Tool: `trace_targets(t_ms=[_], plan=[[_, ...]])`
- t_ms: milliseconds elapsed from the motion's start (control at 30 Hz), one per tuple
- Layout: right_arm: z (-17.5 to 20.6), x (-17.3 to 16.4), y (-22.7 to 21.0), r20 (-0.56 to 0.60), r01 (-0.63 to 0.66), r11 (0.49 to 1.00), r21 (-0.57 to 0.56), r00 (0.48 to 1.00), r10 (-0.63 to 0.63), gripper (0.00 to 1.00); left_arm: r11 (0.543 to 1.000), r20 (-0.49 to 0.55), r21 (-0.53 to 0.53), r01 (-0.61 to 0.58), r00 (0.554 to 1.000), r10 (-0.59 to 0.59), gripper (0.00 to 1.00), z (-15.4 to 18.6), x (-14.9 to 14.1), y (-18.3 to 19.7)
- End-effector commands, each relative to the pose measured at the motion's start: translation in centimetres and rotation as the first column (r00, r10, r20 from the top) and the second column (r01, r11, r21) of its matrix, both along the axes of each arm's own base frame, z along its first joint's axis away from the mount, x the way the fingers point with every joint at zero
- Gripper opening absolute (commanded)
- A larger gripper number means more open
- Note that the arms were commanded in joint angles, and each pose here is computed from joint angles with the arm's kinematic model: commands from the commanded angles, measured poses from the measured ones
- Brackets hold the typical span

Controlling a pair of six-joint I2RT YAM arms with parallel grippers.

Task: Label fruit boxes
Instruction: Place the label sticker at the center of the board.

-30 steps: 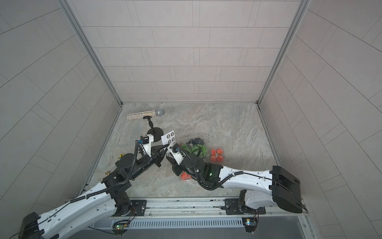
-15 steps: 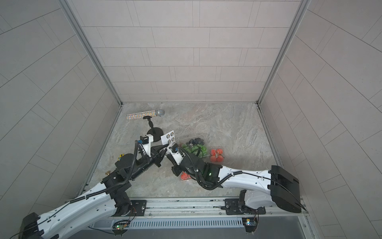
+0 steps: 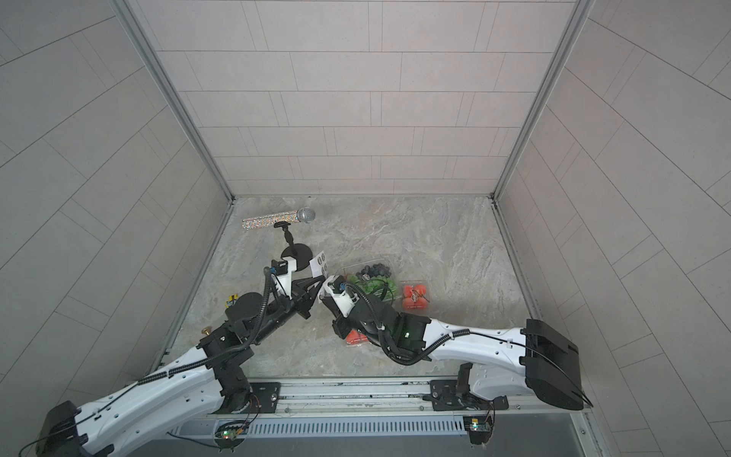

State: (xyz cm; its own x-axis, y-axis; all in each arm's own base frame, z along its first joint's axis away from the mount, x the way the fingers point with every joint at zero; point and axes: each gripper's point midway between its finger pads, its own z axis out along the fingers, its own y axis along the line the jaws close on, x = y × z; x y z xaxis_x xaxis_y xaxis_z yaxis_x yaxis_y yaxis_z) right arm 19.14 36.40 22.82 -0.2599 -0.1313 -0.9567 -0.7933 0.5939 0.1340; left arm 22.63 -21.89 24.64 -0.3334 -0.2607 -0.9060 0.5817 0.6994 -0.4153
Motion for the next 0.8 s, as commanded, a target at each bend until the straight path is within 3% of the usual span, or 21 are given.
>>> trace_targets(t_ms=[0,433,500,633,767], plan=[[0.3,-0.5,-0.2,-0.009,-0.016,1.000,0.015,1.000,0.016,0.00,1.000,0.017,-0.011,-0.019,1.000,0.019,0.00,1.1,0.3,0.2],[0.1,-0.4,-1.1,-0.038,0.003,1.000,0.005,0.999,-0.003,0.00,0.999,-0.008,0.014,-0.048,0.999,0.048,0.00,0.2,0.6,0.6],[0.1,-0.5,-2.1,-0.084,0.010,1.000,0.005,0.996,-0.009,0.00,0.995,-0.054,0.054,-0.086,0.995,0.088,0.00,-1.0,0.8,1.4],[-0.6,0.0,-4.9,-0.190,0.063,0.998,0.004,0.980,-0.061,0.00,0.992,-0.126,0.032,-0.124,0.984,0.127,0.00,-2.8,0.3,3.0],[-2.7,0.3,-7.9,-0.352,0.109,0.992,-0.067,0.928,-0.125,0.00,0.989,-0.255,0.061,-0.135,0.956,0.147,0.00,-6.2,-0.5,4.8]])
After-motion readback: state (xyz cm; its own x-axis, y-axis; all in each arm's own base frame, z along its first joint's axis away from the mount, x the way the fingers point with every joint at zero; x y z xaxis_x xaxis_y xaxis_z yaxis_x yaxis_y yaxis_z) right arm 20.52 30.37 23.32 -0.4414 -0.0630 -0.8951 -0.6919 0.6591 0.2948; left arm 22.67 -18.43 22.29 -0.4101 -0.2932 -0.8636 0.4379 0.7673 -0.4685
